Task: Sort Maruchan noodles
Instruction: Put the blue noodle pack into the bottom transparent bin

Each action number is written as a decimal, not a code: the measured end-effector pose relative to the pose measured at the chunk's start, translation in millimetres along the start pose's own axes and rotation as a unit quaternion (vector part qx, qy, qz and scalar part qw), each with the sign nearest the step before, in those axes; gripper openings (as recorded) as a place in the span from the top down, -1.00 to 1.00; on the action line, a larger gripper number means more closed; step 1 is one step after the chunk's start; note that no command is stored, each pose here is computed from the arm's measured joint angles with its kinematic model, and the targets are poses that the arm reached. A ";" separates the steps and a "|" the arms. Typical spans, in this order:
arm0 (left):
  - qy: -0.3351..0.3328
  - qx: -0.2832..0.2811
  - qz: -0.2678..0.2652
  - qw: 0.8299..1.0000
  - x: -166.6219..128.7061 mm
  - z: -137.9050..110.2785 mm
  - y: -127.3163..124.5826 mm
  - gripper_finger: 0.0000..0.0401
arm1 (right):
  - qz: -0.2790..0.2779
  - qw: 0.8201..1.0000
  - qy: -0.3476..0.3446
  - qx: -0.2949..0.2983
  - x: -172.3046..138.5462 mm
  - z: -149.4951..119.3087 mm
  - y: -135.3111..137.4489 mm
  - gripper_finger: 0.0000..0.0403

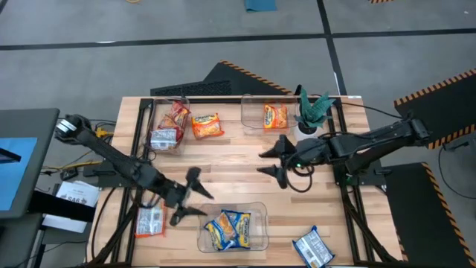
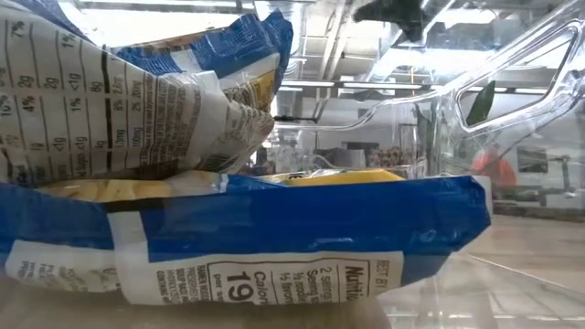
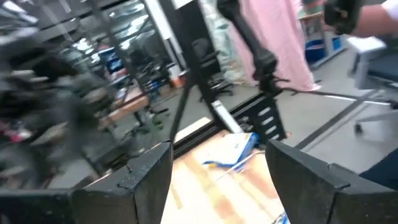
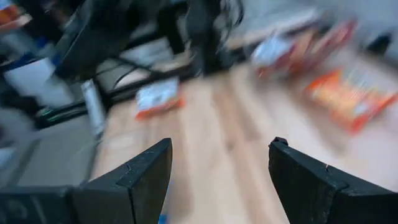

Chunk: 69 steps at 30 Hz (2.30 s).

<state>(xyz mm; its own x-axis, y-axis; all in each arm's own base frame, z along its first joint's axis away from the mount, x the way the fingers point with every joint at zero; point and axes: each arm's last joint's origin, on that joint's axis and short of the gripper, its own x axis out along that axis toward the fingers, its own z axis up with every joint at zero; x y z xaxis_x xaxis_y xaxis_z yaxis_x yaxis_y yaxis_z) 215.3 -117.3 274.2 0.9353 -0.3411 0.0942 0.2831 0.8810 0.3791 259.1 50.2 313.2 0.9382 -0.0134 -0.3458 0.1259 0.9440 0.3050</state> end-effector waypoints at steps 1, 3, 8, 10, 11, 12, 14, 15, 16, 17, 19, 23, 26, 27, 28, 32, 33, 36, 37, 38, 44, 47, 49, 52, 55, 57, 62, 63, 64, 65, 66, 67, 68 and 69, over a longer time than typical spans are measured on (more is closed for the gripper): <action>0.005 -0.004 0.003 1.000 -6.3 3.9 4.9 -0.21 | 0.010 1.000 0.022 0.014 -3.6 -3.3 1.5 -0.42; 0.005 -0.019 0.003 1.000 -17.2 10.5 13.7 -0.21 | 0.020 0.996 0.076 0.044 -10.4 -13.2 5.1 -0.42; 0.007 -0.047 -0.002 0.999 -35.6 18.4 26.4 -0.22 | 0.018 0.972 0.196 0.132 -21.8 -43.1 23.6 -0.42; 0.012 -0.047 -0.001 0.999 -39.4 19.5 27.6 -0.22 | 0.015 0.953 0.243 0.181 -24.5 -57.5 36.4 -0.42; 0.014 -0.047 -0.001 0.999 -40.9 19.8 28.0 -0.22 | 0.011 0.941 0.268 0.207 -26.9 -65.9 44.1 -0.42; 0.014 -0.047 0.001 0.999 -41.8 20.2 28.4 -0.22 | 0.007 0.928 0.290 0.233 -29.3 -74.3 52.5 -0.42; 0.017 -0.046 0.004 0.999 -42.6 20.2 28.7 -0.22 | -0.005 0.901 0.329 0.284 -34.1 -91.5 69.7 -0.42; 0.021 -0.043 0.005 0.999 -42.7 19.5 28.5 -0.22 | -0.016 0.887 0.347 0.304 -37.2 -100.9 78.0 -0.42; 0.025 -0.042 0.007 0.999 -42.6 18.9 28.4 -0.22 | -0.026 0.873 0.363 0.325 -40.4 -110.1 86.2 -0.42; 0.028 -0.042 0.007 0.999 -42.6 18.4 28.3 -0.22 | -0.038 0.859 0.377 0.343 -43.6 -119.9 94.1 -0.42; 0.034 -0.041 0.007 0.999 -42.7 17.3 28.1 -0.22 | -0.072 0.832 0.399 0.379 -48.8 -139.6 107.3 -0.42; 0.037 -0.041 0.006 0.998 -42.7 16.8 27.8 -0.22 | -0.148 0.789 0.423 0.421 -54.0 -178.3 124.4 -0.42; 0.037 -0.041 0.006 0.998 -42.7 16.7 27.8 -0.22 | -0.187 0.767 0.434 0.433 -53.2 -201.2 131.2 -0.42; 0.037 -0.041 0.006 0.998 -42.7 16.8 27.8 -0.22 | -0.194 0.764 0.438 0.433 -52.8 -207.0 133.7 -0.42; 0.037 -0.041 0.006 0.998 -42.7 16.8 27.8 -0.22 | -0.201 0.762 0.440 0.431 -52.1 -211.6 136.9 -0.42; 0.040 -0.038 0.015 0.998 -42.7 16.6 28.4 -0.22 | -0.216 0.758 0.441 0.429 -48.6 -217.8 149.8 -0.42; 0.041 -0.037 0.019 0.998 -42.8 16.5 28.6 -0.22 | -0.228 0.758 0.440 0.425 -47.4 -219.0 151.0 -0.42; 0.042 -0.037 0.021 0.998 -42.8 16.5 28.7 -0.22 | -0.262 0.753 0.442 0.412 -40.2 -222.0 153.8 -0.42; 0.042 -0.037 0.022 0.998 -42.8 16.5 28.8 -0.22 | -0.270 0.749 0.447 0.408 -37.5 -223.3 154.7 -0.42; 0.042 -0.036 0.022 0.998 -42.8 16.5 28.8 -0.22 | -0.279 0.745 0.452 0.404 -35.2 -224.5 154.8 -0.42; 0.045 -0.036 0.020 0.998 -42.8 15.9 28.5 -0.22 | -0.304 0.735 0.463 0.391 -16.7 -231.1 149.7 -0.42; 0.057 -0.034 0.023 0.998 -43.0 13.9 28.1 -0.22 | -0.314 0.739 0.462 0.375 -7.2 -230.1 141.9 -0.42; 0.064 -0.033 0.025 0.997 -43.1 12.8 28.0 -0.22 | -0.319 0.754 0.445 0.363 -1.6 -225.3 135.4 -0.42; 0.068 -0.032 0.026 0.997 -43.2 12.1 27.8 -0.22 | -0.335 0.780 0.409 0.335 10.7 -215.7 120.5 -0.42; 0.069 -0.032 0.026 0.997 -43.2 12.0 27.7 -0.22 | -0.356 0.798 0.385 0.297 21.3 -206.5 104.0 -0.42; 0.071 -0.031 0.027 0.997 -43.3 11.6 27.7 -0.22 | -0.370 0.804 0.378 0.271 28.9 -199.8 91.9 -0.42; 0.077 -0.030 0.030 0.996 -43.4 10.7 27.6 -0.22 | -0.411 0.821 0.350 0.188 45.3 -182.4 59.0 -0.42; 0.078 -0.030 0.031 0.996 -43.4 10.6 27.7 -0.22 | -0.415 0.822 0.351 0.171 47.7 -179.8 53.7 -0.42; 0.079 -0.030 0.032 0.996 -43.4 10.5 27.7 -0.22 | -0.417 0.823 0.354 0.153 49.5 -177.4 49.1 -0.42; 0.079 -0.030 0.032 0.996 -43.5 10.5 27.7 -0.22 | -0.415 0.823 0.362 0.138 51.4 -175.0 45.3 -0.42; 0.079 -0.030 0.033 0.996 -43.5 10.5 27.8 -0.22 | -0.410 0.825 0.369 0.125 52.1 -170.8 43.2 -0.42; 0.079 -0.030 0.033 0.996 -43.5 10.4 27.8 -0.22 | -0.406 0.825 0.376 0.112 50.3 -166.2 41.2 -0.42; 0.079 -0.030 0.033 0.996 -43.5 10.4 27.7 -0.22 | -0.404 0.824 0.385 0.102 49.0 -162.3 40.4 -0.42; 0.080 -0.030 0.033 0.996 -43.5 10.3 27.7 -0.22 | -0.403 0.824 0.386 0.095 47.7 -158.6 40.2 -0.42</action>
<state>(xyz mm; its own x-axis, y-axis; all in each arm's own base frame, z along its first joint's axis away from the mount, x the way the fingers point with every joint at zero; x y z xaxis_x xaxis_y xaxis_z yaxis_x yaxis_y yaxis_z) 180.2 -81.5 290.1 0.9726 -0.2300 -0.0326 0.2281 0.9193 0.3206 257.8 139.8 168.2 0.0502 -0.3278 -0.9434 0.7253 0.6613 -0.1912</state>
